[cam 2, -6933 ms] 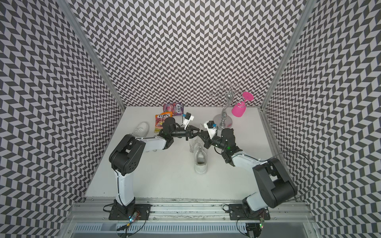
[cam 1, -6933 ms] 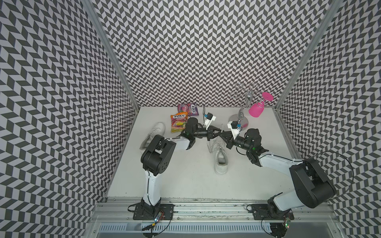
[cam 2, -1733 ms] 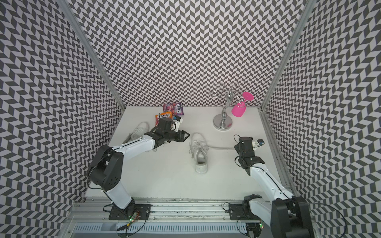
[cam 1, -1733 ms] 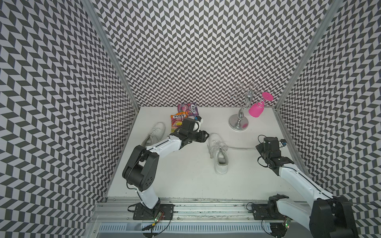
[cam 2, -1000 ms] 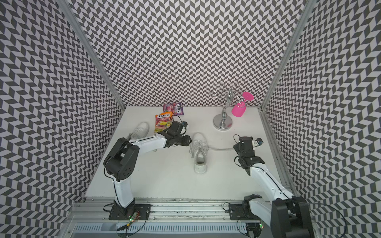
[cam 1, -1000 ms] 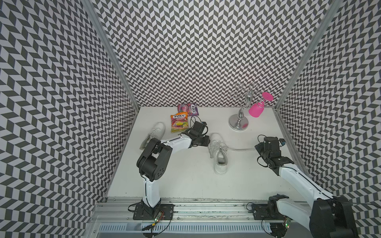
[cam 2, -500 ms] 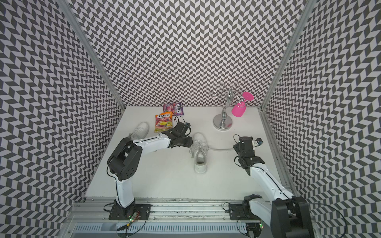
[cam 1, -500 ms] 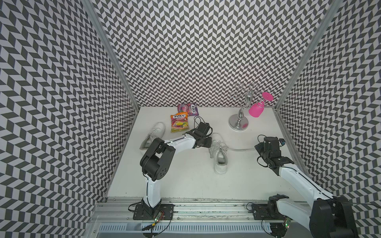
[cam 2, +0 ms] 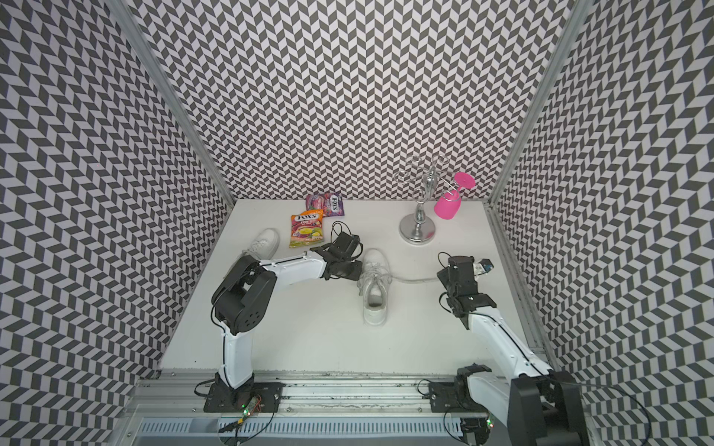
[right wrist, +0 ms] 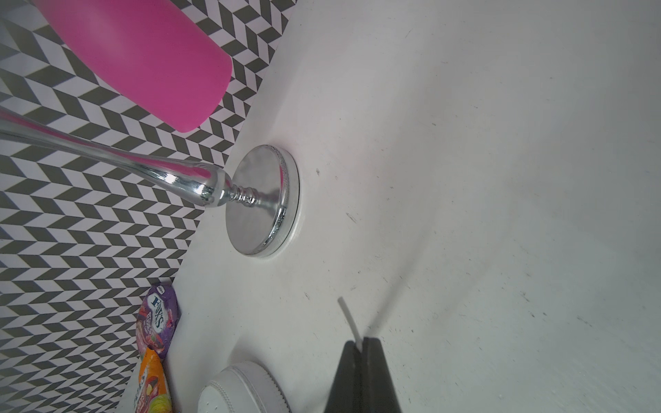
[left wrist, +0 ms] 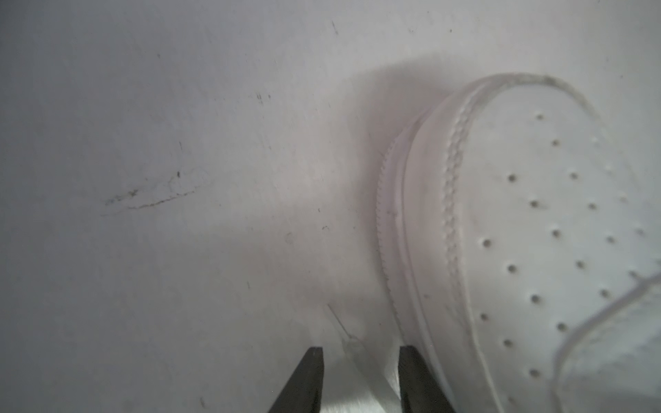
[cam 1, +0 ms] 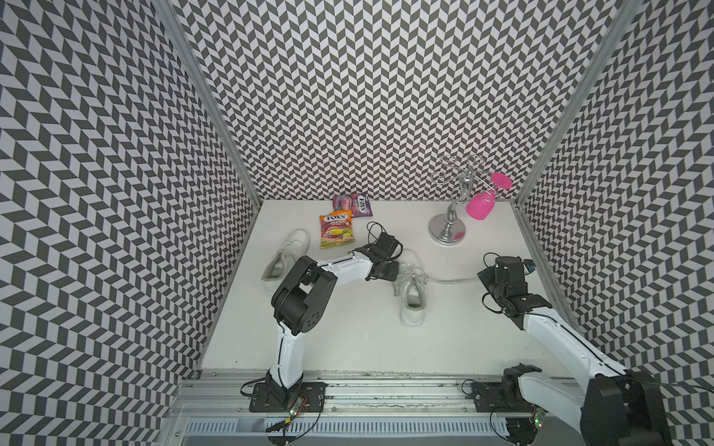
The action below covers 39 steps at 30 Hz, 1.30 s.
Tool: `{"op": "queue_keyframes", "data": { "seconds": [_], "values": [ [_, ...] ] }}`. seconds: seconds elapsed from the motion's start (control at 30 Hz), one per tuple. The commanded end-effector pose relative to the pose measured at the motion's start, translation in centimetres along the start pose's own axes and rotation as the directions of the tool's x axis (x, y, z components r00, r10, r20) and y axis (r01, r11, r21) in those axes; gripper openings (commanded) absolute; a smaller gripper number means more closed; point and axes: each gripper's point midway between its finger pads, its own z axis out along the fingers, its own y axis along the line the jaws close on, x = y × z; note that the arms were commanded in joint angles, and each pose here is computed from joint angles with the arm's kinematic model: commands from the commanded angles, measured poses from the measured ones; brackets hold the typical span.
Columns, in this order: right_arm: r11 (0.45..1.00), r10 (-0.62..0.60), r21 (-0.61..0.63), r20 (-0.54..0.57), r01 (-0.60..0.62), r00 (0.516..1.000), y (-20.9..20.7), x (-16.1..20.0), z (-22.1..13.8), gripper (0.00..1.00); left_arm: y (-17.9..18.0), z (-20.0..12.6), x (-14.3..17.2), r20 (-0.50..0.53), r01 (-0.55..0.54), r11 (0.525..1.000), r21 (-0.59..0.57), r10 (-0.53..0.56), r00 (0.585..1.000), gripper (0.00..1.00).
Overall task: Tie the shoes
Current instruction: Tie the shoelace on the shoe.
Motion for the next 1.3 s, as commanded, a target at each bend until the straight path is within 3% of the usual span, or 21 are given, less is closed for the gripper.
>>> {"op": "queue_keyframes", "data": {
  "seconds": [0.0, 0.57, 0.87, 1.0, 1.17, 1.27],
  "values": [
    [0.999, 0.016, -0.038, 0.023, -0.015, 1.0, 0.6, -0.6, -0.2, 0.0, -0.6, 0.7, 0.7, -0.034, -0.033, 0.999, -0.001, 0.033, 0.999, 0.39],
    [0.999, 0.012, -0.045, 0.023, -0.011, 1.0, 1.2, -1.0, -0.2, 0.0, 1.7, 3.5, 5.7, -0.164, -0.14, 0.97, -0.198, 0.108, 0.98, 0.31],
    [0.998, 0.02, -0.055, 0.007, -0.019, 1.0, 1.4, -0.8, -0.3, 0.0, 1.6, 3.5, 6.3, -0.167, -0.145, 0.973, -0.179, 0.116, 0.979, 0.15],
    [0.998, 0.02, -0.063, 0.006, -0.02, 1.0, 1.5, -0.8, -0.4, 0.0, 1.3, 2.1, 4.7, -0.106, -0.113, 0.984, -0.138, 0.099, 0.989, 0.01],
    [0.99, -0.037, -0.133, 0.004, 0.037, 0.999, 3.5, -1.3, -0.9, 0.0, 1.4, -3.0, 0.2, 0.084, -0.055, 0.994, -0.09, 0.062, 0.994, 0.0],
    [0.965, -0.118, -0.237, 0.003, 0.115, 0.993, 6.0, -1.3, -1.6, 0.0, 2.5, -6.3, -2.0, 0.19, -0.007, 0.998, -0.06, 0.019, 0.982, 0.0]
  ]
}}
